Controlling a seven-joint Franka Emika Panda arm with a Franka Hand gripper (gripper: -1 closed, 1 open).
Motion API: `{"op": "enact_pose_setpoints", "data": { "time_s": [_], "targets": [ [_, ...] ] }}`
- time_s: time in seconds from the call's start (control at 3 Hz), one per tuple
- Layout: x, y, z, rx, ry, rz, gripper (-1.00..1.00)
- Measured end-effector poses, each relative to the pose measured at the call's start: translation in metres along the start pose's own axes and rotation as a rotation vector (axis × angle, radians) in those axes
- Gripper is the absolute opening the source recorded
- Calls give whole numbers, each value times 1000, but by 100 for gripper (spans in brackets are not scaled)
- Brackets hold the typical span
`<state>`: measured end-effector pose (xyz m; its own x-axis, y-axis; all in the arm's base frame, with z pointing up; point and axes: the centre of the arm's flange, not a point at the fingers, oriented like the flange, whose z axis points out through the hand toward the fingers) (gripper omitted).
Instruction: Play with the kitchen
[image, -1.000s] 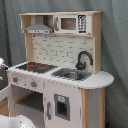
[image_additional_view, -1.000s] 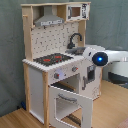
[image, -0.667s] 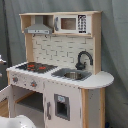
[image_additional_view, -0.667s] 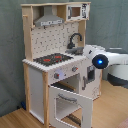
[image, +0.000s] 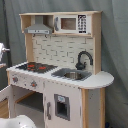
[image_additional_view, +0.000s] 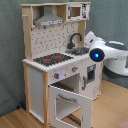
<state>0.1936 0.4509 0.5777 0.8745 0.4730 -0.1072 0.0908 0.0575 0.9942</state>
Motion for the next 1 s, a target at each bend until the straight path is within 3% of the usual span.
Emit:
{"op": "enact_pose_setpoints", "data": {
  "time_s": [0.33,1.0],
  "targets": [
    [17,30,38,0,-29,84,100],
    [55,55,105,43,-31,207,100]
  ]
}}
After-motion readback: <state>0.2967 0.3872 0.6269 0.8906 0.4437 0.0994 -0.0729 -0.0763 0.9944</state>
